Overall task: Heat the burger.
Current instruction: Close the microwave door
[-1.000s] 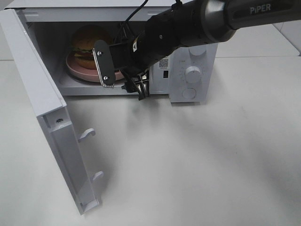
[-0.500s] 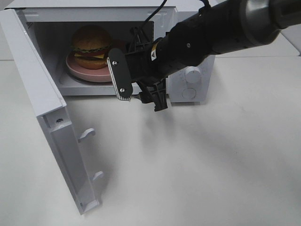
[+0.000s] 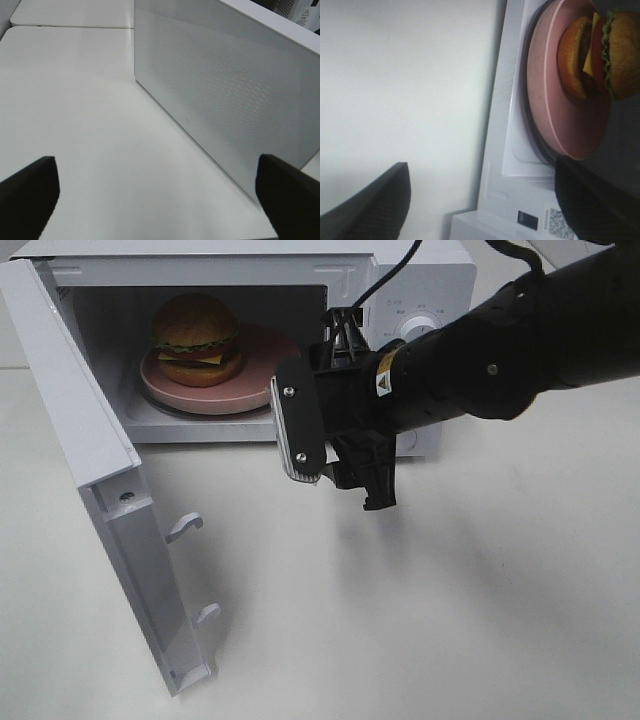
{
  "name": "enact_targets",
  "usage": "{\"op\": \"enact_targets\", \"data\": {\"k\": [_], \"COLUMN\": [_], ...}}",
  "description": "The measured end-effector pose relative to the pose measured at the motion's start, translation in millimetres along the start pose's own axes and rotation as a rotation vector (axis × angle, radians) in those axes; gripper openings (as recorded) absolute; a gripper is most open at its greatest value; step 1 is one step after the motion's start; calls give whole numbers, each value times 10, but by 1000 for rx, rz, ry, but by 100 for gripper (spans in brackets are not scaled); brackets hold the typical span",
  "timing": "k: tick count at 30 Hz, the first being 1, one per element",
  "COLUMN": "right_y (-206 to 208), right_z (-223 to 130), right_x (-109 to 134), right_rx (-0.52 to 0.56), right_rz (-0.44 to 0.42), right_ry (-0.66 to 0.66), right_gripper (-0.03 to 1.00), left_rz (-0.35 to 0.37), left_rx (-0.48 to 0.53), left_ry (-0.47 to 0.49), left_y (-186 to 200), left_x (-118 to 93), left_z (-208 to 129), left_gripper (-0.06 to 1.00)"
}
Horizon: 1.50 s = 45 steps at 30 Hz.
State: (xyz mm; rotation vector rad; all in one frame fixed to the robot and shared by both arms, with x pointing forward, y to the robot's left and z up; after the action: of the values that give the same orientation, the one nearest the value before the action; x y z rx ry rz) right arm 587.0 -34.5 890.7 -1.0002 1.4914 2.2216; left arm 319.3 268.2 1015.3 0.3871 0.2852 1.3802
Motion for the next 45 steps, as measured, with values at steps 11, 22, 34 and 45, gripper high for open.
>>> {"op": "enact_targets", "data": {"k": [11,22,34,45], "right_y": [342,771,1374,1829], "right_z": [-127,-282,-424,-575], "right_x": [335,558,680,914], "right_rx": [24,142,295,441], "right_rz": [41,107,102,147], "right_ry": [-266,-731,-1208,-1251], "right_gripper": [76,76,76,76], "left_rz": [0,0,0,0], "left_rx": [0,0,0,0], "left_ry": [0,0,0,0], "left_y": [0,0,0,0], "left_x": [0,0,0,0], "left_z": [0,0,0,0], "left_gripper": [99,99,99,99]}}
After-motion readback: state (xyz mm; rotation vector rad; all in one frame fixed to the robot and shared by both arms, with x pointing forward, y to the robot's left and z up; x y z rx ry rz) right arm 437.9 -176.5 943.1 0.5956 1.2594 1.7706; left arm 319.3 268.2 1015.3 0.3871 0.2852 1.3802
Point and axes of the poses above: a point on each arm's last joint axis where the gripper is mounted, y pointing back along that axis away from the gripper, x along the wrist's bending axis when the last joint is at zero, z = x × y, the point moved 10 cm from there along -y, pointing out along that axis toward the gripper, and after that the axes turned 6 degrees about -y, right-handed, at the moved point
